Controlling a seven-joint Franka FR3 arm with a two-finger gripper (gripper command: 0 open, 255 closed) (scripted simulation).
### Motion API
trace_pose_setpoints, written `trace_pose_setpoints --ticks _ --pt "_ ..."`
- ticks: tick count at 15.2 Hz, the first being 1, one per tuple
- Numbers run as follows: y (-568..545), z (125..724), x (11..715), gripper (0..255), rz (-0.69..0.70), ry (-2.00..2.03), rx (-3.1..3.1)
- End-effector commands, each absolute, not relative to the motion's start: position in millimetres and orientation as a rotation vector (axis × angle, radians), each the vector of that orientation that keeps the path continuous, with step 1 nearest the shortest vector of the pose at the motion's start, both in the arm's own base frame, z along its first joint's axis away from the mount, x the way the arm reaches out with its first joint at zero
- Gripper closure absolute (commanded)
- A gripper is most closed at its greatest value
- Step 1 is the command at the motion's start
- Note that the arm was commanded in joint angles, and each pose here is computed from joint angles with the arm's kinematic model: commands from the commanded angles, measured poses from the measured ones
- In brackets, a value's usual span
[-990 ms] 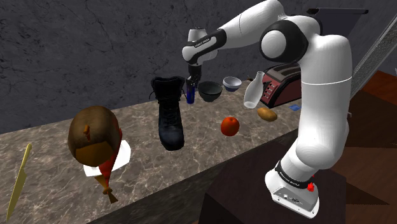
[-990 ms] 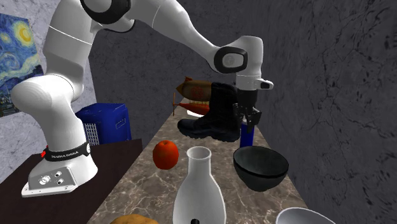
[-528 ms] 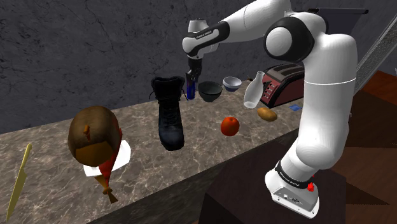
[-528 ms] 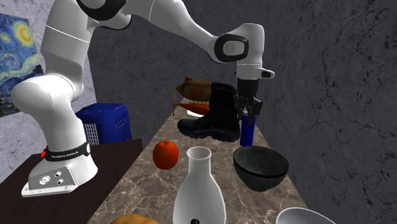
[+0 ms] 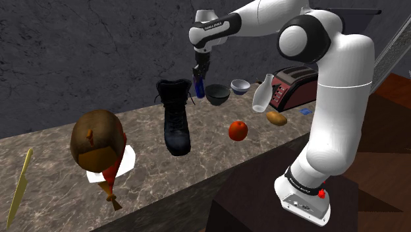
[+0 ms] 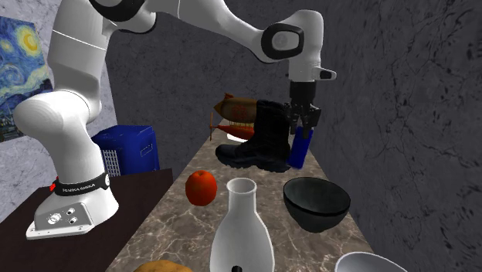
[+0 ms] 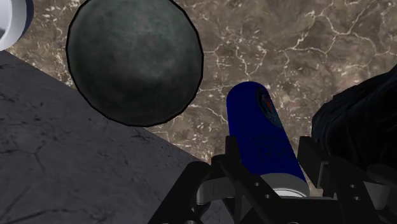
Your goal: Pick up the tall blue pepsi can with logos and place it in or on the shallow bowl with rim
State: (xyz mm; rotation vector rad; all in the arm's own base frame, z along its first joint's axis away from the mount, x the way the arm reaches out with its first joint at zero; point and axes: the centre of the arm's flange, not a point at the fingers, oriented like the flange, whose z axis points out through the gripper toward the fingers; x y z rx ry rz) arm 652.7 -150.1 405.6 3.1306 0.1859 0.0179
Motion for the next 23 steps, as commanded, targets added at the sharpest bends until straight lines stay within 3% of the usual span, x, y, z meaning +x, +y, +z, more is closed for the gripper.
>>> trace_pose_setpoints --ticks 1,12,23 --pt "-149.5 416.7 652.1 255 0.018 0.186 3.131" --pt "-149.5 470.5 652.1 255 0.018 0.186 3.131" --pt "-281.6 509.6 606.2 255 0.018 0.186 3.131"
